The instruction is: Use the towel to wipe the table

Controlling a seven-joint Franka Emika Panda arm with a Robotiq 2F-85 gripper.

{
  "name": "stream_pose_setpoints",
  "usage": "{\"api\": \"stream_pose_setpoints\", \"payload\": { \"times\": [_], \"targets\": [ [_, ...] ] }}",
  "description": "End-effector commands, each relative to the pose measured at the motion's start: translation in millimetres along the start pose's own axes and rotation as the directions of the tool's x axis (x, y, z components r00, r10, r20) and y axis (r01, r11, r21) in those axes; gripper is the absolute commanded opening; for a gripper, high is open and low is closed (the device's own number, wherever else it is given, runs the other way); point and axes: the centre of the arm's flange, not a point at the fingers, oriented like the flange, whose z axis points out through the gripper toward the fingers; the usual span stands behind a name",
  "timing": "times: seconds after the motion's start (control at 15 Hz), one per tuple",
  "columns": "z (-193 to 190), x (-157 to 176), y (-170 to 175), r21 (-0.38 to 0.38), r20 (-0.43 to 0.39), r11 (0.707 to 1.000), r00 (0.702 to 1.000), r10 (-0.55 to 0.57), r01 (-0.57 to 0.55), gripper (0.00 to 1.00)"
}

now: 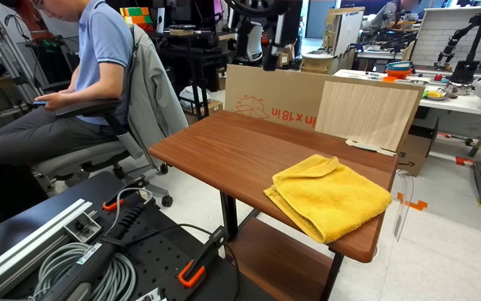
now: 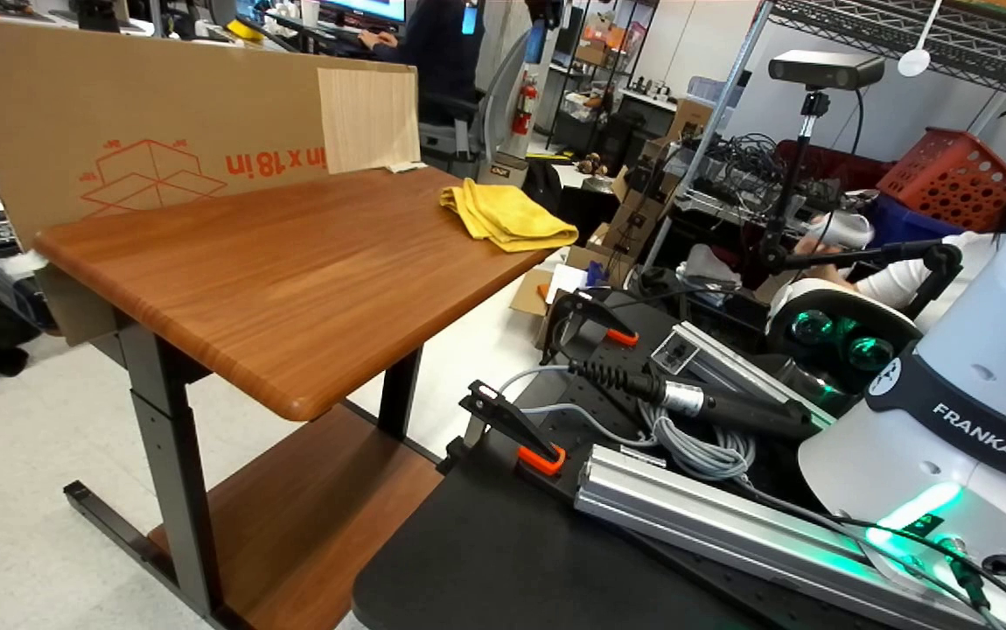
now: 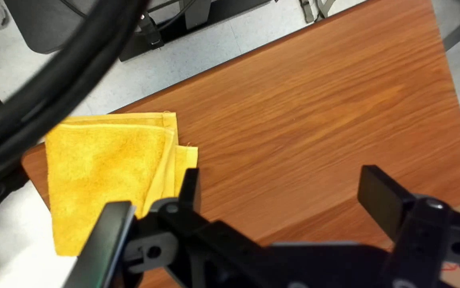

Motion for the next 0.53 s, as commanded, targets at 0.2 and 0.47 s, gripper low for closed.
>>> {"api": "stream_pose_setpoints", "payload": {
  "times": [0.2, 0.47],
  "targets": [
    [8, 16, -5, 0.037, 0.002, 0.999, 0.999, 0.038, -0.038, 1.0],
    [25, 64, 10, 0.066, 0.059, 0.97, 0.971, 0.232, -0.236, 1.0]
  ]
}}
